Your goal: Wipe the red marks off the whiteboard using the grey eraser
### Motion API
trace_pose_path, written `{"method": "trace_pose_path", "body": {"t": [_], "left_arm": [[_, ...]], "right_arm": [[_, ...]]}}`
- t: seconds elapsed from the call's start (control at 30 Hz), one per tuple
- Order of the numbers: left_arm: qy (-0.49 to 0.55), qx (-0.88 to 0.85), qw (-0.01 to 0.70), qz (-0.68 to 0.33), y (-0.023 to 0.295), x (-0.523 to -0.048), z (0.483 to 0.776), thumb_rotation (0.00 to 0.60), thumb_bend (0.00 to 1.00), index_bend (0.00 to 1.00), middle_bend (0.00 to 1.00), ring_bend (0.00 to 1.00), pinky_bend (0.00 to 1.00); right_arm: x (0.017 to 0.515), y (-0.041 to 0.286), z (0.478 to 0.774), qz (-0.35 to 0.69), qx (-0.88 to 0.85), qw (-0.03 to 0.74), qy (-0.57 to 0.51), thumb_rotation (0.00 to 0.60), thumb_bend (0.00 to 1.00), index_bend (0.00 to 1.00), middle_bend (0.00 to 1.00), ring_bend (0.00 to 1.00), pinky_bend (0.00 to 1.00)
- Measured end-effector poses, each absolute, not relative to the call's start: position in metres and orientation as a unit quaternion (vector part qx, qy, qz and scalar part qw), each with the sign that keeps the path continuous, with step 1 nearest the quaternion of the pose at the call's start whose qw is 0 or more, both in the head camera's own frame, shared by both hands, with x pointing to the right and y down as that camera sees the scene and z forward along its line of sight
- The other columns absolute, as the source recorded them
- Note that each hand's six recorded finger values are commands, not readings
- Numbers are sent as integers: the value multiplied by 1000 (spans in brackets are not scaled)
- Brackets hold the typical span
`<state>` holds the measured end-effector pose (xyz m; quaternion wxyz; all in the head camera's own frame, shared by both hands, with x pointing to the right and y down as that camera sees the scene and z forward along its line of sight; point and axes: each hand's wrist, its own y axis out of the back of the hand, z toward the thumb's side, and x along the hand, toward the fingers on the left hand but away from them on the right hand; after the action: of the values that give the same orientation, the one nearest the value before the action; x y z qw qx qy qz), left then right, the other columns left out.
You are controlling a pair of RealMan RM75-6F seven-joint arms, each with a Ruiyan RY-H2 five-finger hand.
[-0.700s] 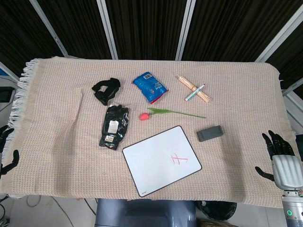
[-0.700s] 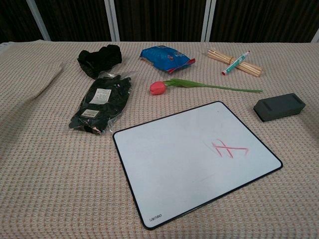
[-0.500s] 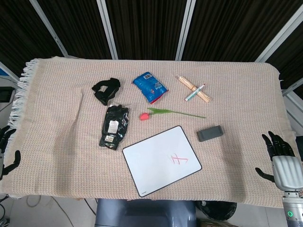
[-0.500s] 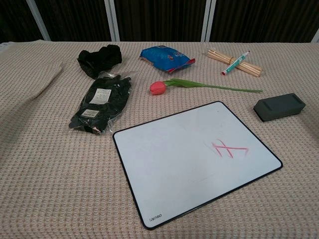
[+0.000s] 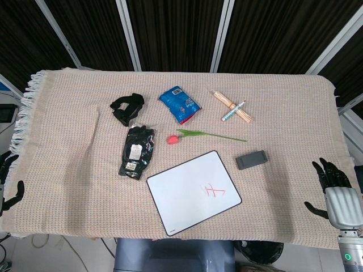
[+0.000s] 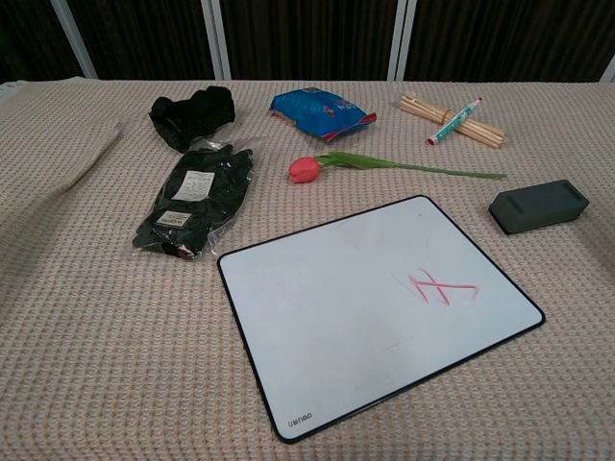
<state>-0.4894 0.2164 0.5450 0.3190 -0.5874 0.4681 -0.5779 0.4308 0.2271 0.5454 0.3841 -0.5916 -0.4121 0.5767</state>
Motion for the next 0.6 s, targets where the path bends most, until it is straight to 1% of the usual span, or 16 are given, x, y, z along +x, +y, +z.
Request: {"method": "trace_pose_path", "body": {"t": [0.13, 0.43, 0.6], "left_arm": [[467, -589, 315, -579, 217, -489, 546, 600, 486, 131, 48, 0, 16], [464, -590, 319, -579, 216, -488, 546, 600, 487, 129, 48, 0, 16], [466, -588, 322, -577, 217, -489, 544, 600, 487, 124, 47, 0, 16]], "right_arm": [[431, 227, 546, 574, -599, 380, -409, 600, 88, 0, 5, 84, 161], [428, 226, 551, 561, -619, 369, -407, 600, 88, 0, 64, 89, 161], [425, 214, 560, 557, -642, 372, -372, 600, 104, 6, 107, 115, 161]]}}
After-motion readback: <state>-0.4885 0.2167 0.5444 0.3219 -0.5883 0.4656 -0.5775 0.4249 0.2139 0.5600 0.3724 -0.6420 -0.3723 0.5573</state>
